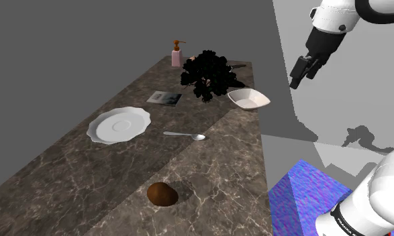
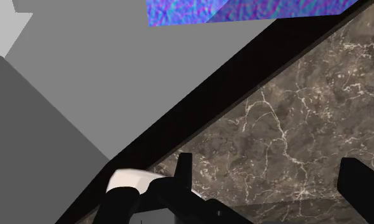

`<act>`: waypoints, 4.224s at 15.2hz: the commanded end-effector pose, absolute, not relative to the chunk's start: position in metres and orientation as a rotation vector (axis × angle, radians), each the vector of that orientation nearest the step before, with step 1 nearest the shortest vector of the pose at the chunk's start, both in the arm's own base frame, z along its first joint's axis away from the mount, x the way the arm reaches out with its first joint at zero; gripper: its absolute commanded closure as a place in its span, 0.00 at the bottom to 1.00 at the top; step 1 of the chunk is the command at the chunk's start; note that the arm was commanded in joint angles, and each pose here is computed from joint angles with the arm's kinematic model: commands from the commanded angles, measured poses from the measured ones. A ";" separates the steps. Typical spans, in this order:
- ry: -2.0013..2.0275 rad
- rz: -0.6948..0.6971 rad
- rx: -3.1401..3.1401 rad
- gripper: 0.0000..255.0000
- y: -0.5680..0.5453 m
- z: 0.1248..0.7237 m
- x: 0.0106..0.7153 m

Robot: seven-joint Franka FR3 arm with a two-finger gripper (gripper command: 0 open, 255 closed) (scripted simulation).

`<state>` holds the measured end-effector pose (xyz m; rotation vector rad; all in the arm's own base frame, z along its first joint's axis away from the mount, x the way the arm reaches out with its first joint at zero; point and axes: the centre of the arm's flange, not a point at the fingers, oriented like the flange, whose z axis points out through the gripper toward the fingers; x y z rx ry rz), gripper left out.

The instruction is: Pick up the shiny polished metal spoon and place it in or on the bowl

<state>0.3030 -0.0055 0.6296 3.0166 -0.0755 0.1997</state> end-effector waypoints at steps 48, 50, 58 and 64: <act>0.775 0.315 3.206 0.00 0.220 0.333 0.616; 0.775 0.315 3.206 0.00 0.220 0.333 0.616; 0.775 0.315 3.206 1.00 0.220 0.333 0.616; 0.775 0.314 3.206 1.00 0.220 0.333 0.616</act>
